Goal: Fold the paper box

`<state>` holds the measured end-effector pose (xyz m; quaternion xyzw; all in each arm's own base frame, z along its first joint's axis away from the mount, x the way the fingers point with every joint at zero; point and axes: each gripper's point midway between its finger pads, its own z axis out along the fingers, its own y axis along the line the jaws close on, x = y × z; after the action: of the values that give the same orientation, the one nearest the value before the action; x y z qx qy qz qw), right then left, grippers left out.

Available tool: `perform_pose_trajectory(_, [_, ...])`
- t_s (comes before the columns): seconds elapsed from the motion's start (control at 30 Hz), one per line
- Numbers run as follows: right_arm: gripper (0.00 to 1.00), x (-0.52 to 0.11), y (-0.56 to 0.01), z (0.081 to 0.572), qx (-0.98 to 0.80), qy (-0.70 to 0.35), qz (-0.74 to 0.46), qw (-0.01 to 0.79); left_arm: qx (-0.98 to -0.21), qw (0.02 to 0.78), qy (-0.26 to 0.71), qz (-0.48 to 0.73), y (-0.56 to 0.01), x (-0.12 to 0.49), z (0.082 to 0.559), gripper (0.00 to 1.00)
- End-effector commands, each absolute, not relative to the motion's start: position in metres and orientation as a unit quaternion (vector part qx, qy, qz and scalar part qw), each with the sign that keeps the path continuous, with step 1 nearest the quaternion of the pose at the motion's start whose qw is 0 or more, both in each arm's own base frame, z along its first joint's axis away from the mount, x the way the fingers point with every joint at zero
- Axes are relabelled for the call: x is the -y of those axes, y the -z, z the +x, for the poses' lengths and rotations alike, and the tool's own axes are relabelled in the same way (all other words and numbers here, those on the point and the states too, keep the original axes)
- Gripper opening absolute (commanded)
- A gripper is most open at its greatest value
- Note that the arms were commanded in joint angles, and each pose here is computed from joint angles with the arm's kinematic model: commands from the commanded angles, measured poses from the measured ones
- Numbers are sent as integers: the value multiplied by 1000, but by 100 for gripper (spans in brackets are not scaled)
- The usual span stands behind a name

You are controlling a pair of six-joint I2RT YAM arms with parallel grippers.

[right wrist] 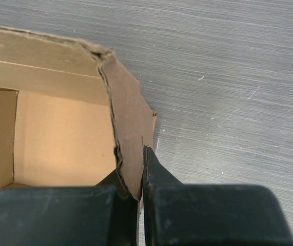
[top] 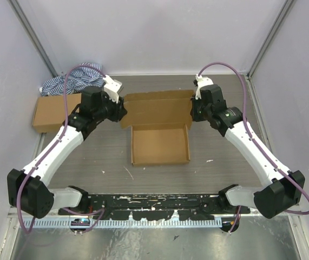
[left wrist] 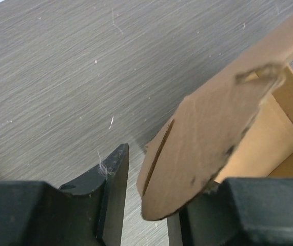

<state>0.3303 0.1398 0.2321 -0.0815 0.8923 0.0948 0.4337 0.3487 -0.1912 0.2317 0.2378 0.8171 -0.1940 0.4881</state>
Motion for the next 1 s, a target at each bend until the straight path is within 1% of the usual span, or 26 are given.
perform_pose_trajectory(0.0, [1,-148,-253,341,-872,-115,-67,470,-806,507,166,256,-236,180,341,41])
perform_pose_trajectory(0.13, [1,-152,-249,341,-872,-123,-70,468,-804,509,172,252,-229,182,341,42])
perform_pose_trajectory(0.23, [1,-154,-247,341,-874,-128,-72,464,-804,513,189,233,-227,186,343,39])
perform_pose_trajectory(0.37, [1,-156,-245,340,-875,-133,-70,460,-810,503,223,204,-233,196,345,33])
perform_pose_trajectory(0.5, [1,-159,-246,339,-875,-138,-64,460,-833,473,235,167,-228,200,348,22])
perform_pose_trajectory(0.6, [1,-161,-247,341,-874,-142,-59,461,-840,461,250,138,-232,203,349,16])
perform_pose_trajectory(0.7, [2,-163,-246,344,-875,-143,-49,461,-840,459,270,107,-238,207,350,12])
perform_pose_trajectory(0.97, [2,-166,-240,357,-878,-142,7,456,-852,425,304,45,-234,215,349,8])
